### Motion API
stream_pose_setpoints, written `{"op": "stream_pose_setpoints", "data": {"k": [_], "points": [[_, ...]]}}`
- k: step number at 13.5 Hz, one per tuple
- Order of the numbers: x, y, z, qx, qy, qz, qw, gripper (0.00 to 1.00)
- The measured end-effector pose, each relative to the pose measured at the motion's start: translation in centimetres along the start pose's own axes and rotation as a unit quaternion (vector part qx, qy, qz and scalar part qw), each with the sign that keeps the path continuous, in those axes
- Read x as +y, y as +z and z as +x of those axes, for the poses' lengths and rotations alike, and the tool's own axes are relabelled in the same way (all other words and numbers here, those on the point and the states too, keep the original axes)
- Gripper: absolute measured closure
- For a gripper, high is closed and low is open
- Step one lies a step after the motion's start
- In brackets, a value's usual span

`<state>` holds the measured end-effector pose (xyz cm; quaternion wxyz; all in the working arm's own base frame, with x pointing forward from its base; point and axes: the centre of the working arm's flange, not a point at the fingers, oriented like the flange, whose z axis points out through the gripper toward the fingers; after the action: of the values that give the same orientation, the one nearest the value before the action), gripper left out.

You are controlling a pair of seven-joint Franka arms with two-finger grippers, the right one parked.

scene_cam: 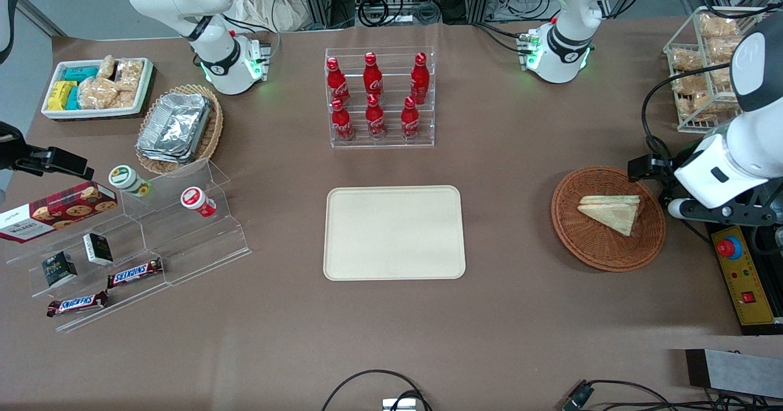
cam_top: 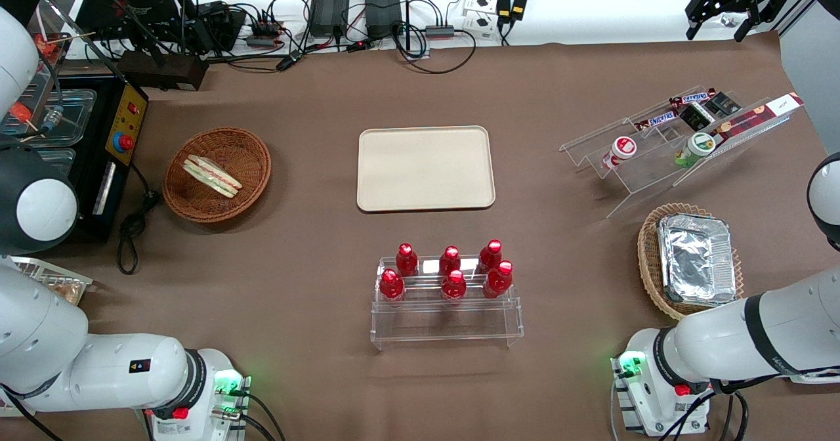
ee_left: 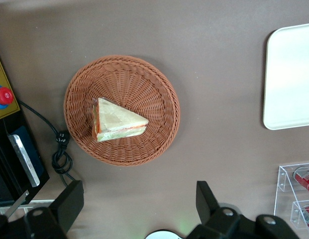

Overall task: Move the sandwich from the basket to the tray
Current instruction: 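Move the left gripper over the wrapped sandwich in the wicker basket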

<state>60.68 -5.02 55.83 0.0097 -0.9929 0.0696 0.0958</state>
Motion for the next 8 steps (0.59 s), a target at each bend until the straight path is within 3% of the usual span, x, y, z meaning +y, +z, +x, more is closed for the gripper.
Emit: {"op": "stream_pose_setpoints", "data": {"k": [8], "points": [[-1.1,1.0,0.5,-0.014,-0.01,0.004,0.9998,0.0]]}}
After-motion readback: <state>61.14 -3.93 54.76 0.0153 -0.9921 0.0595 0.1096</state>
